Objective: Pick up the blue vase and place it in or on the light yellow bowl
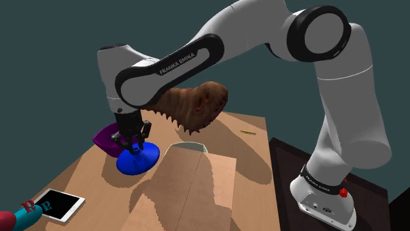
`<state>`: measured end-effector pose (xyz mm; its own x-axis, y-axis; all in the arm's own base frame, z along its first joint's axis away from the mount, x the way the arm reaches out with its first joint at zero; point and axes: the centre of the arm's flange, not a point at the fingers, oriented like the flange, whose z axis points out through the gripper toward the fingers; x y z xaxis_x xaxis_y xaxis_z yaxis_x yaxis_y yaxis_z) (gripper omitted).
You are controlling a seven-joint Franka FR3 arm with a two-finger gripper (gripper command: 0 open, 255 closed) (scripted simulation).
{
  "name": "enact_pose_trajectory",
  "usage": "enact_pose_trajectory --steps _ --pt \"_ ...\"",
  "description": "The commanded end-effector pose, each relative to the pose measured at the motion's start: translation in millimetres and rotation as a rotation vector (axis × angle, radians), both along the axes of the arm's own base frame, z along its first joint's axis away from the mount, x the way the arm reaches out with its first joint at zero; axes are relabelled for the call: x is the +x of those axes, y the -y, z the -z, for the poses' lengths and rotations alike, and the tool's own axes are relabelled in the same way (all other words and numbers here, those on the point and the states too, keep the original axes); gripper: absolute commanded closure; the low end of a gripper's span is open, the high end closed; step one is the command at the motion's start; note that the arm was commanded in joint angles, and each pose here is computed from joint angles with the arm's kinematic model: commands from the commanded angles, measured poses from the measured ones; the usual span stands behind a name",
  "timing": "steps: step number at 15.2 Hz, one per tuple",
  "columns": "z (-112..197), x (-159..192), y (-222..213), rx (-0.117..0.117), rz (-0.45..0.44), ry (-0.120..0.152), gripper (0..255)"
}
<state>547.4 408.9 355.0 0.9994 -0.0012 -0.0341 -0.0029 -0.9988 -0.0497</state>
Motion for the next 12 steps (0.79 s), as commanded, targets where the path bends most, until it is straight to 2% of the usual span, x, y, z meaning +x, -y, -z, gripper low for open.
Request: enact_pose_trajectory --steps 1,12 --pt "-9 -1 2 0.0 0.0 0.0 255" --pt "-67 0 2 0.0 0.0 0.0 255"
